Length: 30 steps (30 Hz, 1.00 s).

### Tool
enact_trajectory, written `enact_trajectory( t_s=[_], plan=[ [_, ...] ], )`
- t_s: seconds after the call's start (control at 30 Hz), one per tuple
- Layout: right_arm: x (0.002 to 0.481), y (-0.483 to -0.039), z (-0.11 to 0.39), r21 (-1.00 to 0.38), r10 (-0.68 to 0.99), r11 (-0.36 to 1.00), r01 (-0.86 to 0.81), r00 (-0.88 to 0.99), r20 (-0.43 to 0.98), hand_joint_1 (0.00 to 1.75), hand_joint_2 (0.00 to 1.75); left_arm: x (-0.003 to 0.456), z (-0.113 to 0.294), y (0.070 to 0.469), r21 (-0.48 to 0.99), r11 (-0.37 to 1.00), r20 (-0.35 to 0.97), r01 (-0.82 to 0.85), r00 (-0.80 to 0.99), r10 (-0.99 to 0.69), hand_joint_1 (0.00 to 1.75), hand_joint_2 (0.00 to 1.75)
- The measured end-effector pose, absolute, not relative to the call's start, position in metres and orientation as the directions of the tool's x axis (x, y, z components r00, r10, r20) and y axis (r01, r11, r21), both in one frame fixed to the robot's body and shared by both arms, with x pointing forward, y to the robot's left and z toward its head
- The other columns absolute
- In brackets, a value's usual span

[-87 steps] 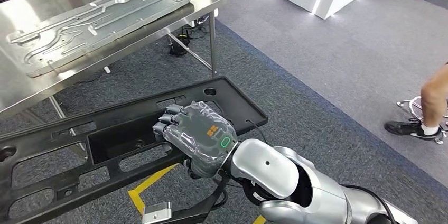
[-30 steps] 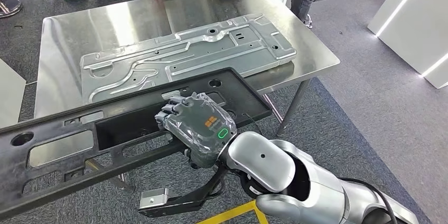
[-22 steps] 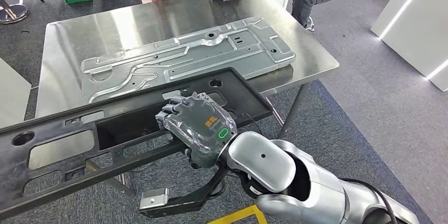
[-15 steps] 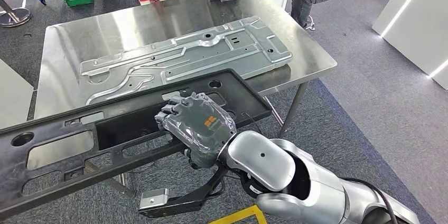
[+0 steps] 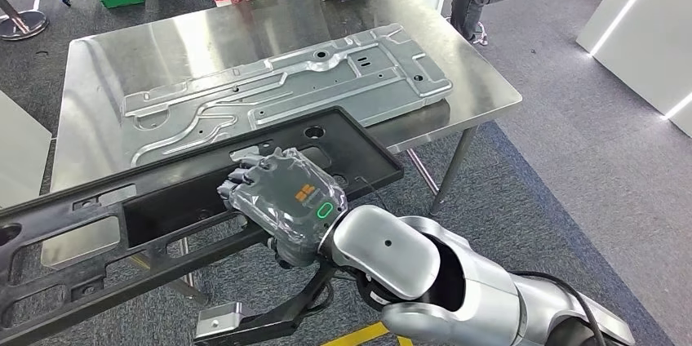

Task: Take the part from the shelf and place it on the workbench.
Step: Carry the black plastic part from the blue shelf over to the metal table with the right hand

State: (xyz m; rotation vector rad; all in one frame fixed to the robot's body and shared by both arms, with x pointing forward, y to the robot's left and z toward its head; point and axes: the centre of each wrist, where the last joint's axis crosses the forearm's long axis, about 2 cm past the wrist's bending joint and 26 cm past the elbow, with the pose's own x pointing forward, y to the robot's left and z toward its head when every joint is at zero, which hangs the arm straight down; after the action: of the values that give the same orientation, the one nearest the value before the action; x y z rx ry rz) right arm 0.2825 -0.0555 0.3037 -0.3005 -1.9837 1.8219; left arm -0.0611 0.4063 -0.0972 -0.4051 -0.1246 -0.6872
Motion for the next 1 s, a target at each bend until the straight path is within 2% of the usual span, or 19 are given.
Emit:
enact_trajectory(
  t_s=[1.0],
  plan=[
    [0.28, -0.043, 0.299, -0.989, 0.425, 0.078, -0.127, -0.893, 0.149, 1.75, 1.75, -0.045, -0.097, 0.411, -0.306, 0.693, 0.259, 0.652, 0.758, -0.598, 0.0, 1.75]
  ],
)
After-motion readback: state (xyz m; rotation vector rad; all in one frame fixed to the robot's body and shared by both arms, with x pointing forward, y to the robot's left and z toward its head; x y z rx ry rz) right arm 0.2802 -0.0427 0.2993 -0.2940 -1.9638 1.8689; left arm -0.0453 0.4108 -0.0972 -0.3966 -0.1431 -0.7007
